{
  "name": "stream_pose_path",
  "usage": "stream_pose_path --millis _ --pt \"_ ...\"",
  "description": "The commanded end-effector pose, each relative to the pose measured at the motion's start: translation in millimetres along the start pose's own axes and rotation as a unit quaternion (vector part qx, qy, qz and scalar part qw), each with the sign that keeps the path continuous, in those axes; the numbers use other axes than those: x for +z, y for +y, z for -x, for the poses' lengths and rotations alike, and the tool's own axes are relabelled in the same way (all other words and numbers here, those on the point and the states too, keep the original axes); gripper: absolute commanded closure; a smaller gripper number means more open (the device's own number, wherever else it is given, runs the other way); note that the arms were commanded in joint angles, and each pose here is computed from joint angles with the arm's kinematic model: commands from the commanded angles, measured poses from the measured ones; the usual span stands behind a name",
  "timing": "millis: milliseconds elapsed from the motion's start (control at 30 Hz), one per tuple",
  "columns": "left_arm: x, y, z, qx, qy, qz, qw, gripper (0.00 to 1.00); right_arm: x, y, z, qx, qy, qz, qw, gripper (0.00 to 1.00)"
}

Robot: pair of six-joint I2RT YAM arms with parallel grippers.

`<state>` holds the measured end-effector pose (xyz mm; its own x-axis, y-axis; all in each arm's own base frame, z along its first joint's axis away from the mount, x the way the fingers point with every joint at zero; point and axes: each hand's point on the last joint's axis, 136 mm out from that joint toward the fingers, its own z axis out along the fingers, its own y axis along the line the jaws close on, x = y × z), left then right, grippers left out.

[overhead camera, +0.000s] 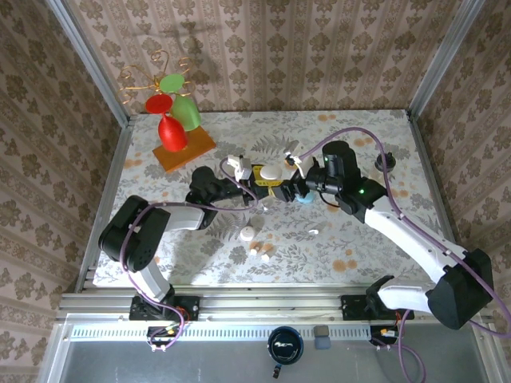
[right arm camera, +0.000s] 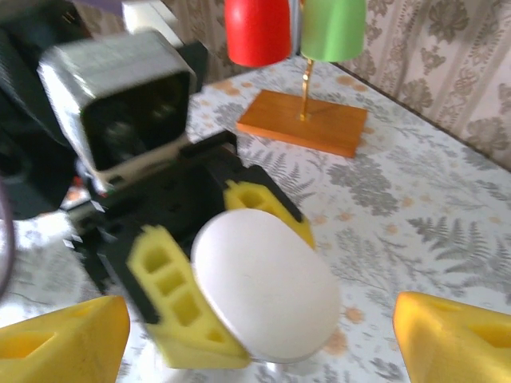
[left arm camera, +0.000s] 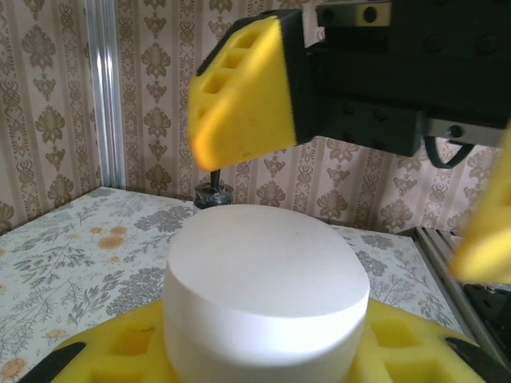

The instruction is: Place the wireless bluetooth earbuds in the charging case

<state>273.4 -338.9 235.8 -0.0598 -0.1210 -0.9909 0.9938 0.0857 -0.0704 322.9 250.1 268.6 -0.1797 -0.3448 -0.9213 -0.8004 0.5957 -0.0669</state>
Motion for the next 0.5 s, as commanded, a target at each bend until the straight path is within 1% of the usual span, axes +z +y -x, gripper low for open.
stream_pose_path --millis 0,133,367,467 --pt "-3 -10 13 0.012 -0.012 -0.021 1.0 0.63 3 -15 8 -0.04 0.002 -0.04 0.998 0.15" --pt "-4 -10 12 0.017 -0.011 -0.021 1.0 0.63 4 -20 10 -0.035 -0.003 -0.055 0.998 0.17" --pt "-4 -10 9 0.019 -0.008 -0.022 1.0 0.63 0 -26 23 -0.02 -0.03 -0.069 0.997 0.18" --pt "-6 -8 7 0.019 -0.006 -0.019 1.0 0.63 0 -27 24 -0.018 -0.032 -0.071 0.997 0.18"
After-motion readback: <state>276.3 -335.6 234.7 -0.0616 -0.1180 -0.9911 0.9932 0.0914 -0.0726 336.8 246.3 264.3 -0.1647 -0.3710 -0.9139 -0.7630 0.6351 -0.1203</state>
